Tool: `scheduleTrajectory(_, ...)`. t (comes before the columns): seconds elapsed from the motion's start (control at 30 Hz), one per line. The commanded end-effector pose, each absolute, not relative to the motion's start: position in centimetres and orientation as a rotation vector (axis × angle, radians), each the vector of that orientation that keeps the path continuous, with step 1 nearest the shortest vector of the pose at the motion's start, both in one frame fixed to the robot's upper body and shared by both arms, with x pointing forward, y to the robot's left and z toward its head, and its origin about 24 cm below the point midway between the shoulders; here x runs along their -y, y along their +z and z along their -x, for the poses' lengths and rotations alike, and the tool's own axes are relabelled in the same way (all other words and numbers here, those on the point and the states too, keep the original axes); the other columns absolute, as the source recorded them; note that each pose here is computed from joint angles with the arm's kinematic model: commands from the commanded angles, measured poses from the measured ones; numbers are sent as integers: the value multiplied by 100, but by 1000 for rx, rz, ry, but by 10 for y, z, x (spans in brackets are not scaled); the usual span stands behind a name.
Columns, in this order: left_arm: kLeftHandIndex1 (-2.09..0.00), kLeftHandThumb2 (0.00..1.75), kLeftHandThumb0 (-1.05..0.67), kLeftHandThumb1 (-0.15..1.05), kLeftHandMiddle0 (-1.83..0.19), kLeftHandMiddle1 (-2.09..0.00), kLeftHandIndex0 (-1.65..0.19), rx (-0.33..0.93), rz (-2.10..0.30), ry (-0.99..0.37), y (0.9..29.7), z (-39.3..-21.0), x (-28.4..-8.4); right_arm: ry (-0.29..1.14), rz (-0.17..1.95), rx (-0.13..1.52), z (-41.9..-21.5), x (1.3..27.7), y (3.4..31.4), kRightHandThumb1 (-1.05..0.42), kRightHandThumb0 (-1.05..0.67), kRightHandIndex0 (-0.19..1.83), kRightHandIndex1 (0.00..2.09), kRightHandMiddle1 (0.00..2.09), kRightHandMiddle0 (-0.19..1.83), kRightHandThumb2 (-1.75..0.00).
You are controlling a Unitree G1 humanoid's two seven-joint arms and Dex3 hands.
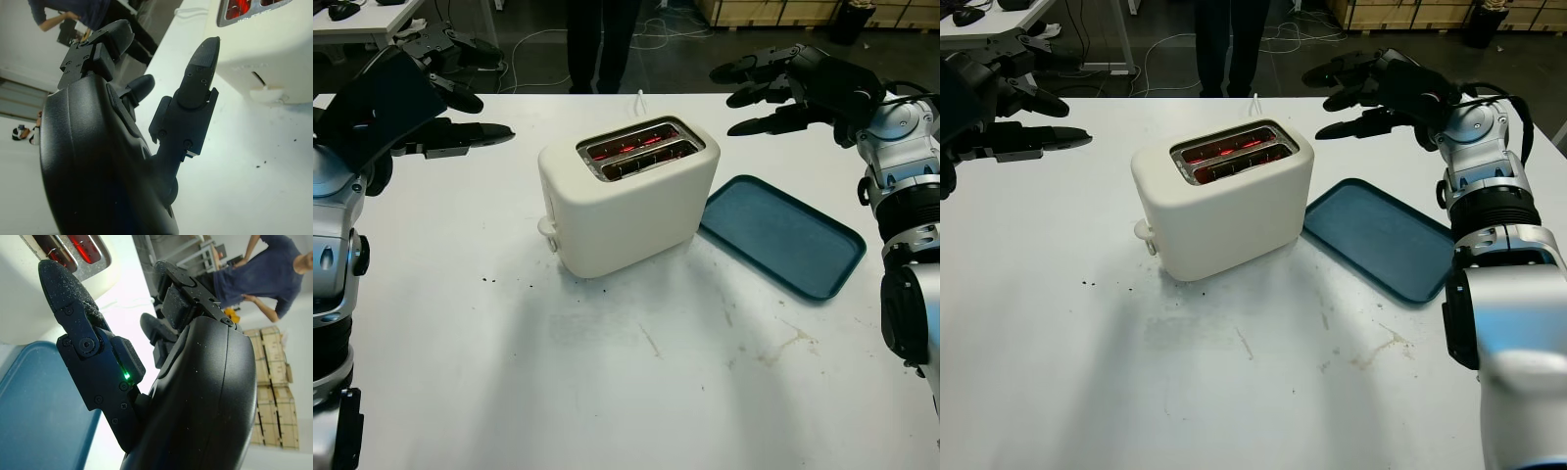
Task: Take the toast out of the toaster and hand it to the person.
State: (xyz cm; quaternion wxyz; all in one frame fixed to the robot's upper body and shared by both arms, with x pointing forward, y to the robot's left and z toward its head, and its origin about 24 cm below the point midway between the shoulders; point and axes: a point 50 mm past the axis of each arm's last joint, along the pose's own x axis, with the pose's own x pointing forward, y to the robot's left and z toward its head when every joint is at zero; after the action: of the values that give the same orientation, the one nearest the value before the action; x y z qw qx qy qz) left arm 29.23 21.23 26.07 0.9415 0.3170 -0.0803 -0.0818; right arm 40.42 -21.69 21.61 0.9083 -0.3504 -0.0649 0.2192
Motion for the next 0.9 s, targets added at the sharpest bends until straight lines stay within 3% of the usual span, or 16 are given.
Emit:
scheduleTrajectory(0.0, -85, 0, -32, 80, 0, -130, -10, 184, -644, -161, 264, -292, -211, 452, 712, 156, -405, 214, 224, -70, -82, 37, 64, 0, 63, 0)
scheduleTrajectory(0.87, -84, 0, -32, 80, 0, -127, -9, 181, -638, -156, 263, -292, -212, 418, 685, 157, -404, 222, 222, -72, -83, 33, 65, 1, 63, 0)
